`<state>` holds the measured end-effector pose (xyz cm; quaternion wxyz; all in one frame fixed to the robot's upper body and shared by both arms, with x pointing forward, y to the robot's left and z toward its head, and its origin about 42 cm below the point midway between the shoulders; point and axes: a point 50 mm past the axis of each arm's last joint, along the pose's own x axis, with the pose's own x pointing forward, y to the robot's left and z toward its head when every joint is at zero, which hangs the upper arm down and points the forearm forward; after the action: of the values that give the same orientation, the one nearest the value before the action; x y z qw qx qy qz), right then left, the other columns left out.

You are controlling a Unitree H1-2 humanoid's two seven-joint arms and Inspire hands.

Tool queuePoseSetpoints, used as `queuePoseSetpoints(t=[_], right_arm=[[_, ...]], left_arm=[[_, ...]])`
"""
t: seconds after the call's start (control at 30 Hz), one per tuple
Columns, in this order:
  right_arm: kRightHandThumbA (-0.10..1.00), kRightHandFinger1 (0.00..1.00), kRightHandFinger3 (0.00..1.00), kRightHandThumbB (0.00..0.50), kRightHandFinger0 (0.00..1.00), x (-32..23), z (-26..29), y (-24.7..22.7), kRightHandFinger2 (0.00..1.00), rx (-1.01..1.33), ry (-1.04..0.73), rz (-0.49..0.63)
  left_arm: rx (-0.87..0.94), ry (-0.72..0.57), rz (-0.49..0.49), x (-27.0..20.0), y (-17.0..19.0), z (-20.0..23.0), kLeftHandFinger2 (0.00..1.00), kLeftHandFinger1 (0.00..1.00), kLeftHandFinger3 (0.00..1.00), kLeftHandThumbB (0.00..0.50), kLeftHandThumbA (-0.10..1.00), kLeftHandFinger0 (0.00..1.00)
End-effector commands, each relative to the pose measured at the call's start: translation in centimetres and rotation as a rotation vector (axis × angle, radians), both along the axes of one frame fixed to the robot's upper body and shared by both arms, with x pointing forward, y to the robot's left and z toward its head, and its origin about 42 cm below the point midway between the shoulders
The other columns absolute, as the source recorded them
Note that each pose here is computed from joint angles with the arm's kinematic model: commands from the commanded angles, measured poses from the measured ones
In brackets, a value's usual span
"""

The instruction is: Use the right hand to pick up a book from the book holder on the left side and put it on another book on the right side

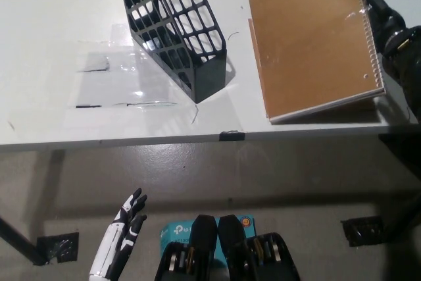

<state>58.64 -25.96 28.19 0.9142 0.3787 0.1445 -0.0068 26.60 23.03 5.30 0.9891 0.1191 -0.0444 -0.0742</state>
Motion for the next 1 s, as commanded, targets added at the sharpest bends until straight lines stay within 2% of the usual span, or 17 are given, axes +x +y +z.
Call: queuePoseSetpoints(t=[0.0, 0.17, 0.27, 0.4, 0.47, 0.53, 0.57, 0.6, 0.63, 0.7, 0.73, 0.77, 0.8, 0.87, 0.9, 0.93, 0.97], right_arm=[[-0.1, 0.16, 1.0, 0.096, 0.0, 1.1, 4.8, 0.2, 0.74, -0.042, -0.192, -0.019], [-0.1, 0.19, 1.0, 0.108, 0.0, 1.0, 4.1, 0.1, 0.81, -0.103, -0.193, -0.024], [-0.1, 0.15, 1.0, 0.13, 0.0, 1.0, 4.0, -0.2, 0.77, -0.129, -0.18, -0.042], [-0.1, 0.13, 1.0, 0.079, 0.0, 1.0, 4.2, -0.7, 0.77, -0.147, -0.168, -0.065], [-0.1, 0.13, 1.0, 0.075, 0.0, 1.0, 4.4, -0.7, 0.77, -0.143, -0.166, -0.069], [-0.1, 0.15, 1.0, 0.103, 0.0, 1.0, 4.5, -1.1, 0.75, -0.146, -0.171, -0.073], [-0.1, 0.14, 1.0, 0.097, 0.0, 1.0, 4.6, -1.3, 0.73, -0.146, -0.172, -0.075], [-0.1, 0.15, 0.92, 0.096, 0.0, 1.0, 4.7, -1.4, 0.72, -0.149, -0.172, -0.078], [-0.1, 0.16, 1.0, 0.097, 0.0, 1.0, 4.7, -1.5, 0.73, -0.15, -0.168, -0.081], [-0.1, 0.17, 1.0, 0.091, 0.0, 1.0, 4.9, -1.7, 0.73, -0.149, -0.166, -0.084], [-0.1, 0.17, 0.99, 0.083, 0.0, 1.0, 5.0, -1.9, 0.72, -0.149, -0.167, -0.083], [-0.1, 0.18, 0.92, 0.079, 0.0, 1.0, 5.1, -2.0, 0.72, -0.158, -0.173, -0.082], [-0.1, 0.18, 0.92, 0.083, 0.0, 1.0, 5.2, -2.1, 0.72, -0.163, -0.178, -0.081], [-0.1, 0.18, 0.85, 0.093, 0.0, 1.1, 5.4, -2.1, 0.73, -0.17, -0.183, -0.087], [-0.1, 0.2, 0.93, 0.094, 0.0, 1.1, 5.5, -2.2, 0.74, -0.175, -0.181, -0.09], [-0.1, 0.22, 0.93, 0.118, 0.0, 1.1, 5.6, -2.1, 0.76, -0.212, -0.169, -0.109], [-0.1, 0.23, 0.85, 0.134, 0.0, 1.1, 5.6, -2.0, 0.77, -0.241, -0.155, -0.126]], left_arm=[[-0.009, -0.027, -0.005, -0.2, 0.2, 0.5, 1.0, 1.0, 1.0, 0.138, 0.96, 0.93], [-0.01, -0.031, -0.005, -0.2, 0.2, 0.4, 1.0, 1.0, 1.0, 0.134, 0.96, 0.93], [-0.008, -0.031, -0.007, -0.2, 0.3, 0.3, 1.0, 1.0, 1.0, 0.129, 0.96, 0.92], [-0.009, -0.038, -0.007, -0.2, 0.3, 0.3, 1.0, 1.0, 1.0, 0.121, 0.96, 0.91], [-0.007, -0.039, -0.006, -0.1, 0.3, 0.4, 1.0, 1.0, 1.0, 0.113, 0.96, 0.91], [-0.015, -0.032, -0.005, -0.1, 0.2, 0.4, 1.0, 1.0, 1.0, 0.128, 0.96, 0.91], [-0.013, -0.03, -0.004, -0.1, 0.2, 0.3, 1.0, 1.0, 1.0, 0.13, 0.96, 0.91], [-0.014, -0.03, -0.005, -0.2, 0.2, 0.3, 1.0, 1.0, 1.0, 0.131, 0.96, 0.91], [-0.014, -0.028, -0.004, -0.3, 0.2, 0.2, 1.0, 1.0, 1.0, 0.13, 0.97, 0.91], [-0.013, -0.029, -0.005, -0.3, 0.2, 0.3, 1.0, 1.0, 1.0, 0.128, 0.97, 0.91], [-0.011, -0.031, -0.005, -0.3, 0.2, 0.3, 1.0, 1.0, 1.0, 0.124, 0.97, 0.91], [-0.011, -0.033, -0.006, -0.3, 0.2, 0.3, 1.0, 1.0, 1.0, 0.116, 0.97, 0.91], [-0.012, -0.035, -0.006, -0.2, 0.2, 0.4, 1.0, 1.0, 1.0, 0.114, 0.97, 0.91], [-0.018, -0.033, -0.008, -0.1, 0.3, 0.3, 1.0, 1.0, 1.0, 0.124, 0.97, 0.91], [-0.015, -0.03, -0.006, -0.2, 0.3, 0.3, 1.0, 1.0, 1.0, 0.131, 0.97, 0.91], [-0.019, -0.025, -0.005, -0.2, 0.2, 0.3, 1.0, 1.0, 1.0, 0.133, 0.97, 0.91], [-0.018, -0.023, -0.007, -0.1, 0.1, 0.3, 1.0, 1.0, 1.0, 0.135, 0.97, 0.91]])
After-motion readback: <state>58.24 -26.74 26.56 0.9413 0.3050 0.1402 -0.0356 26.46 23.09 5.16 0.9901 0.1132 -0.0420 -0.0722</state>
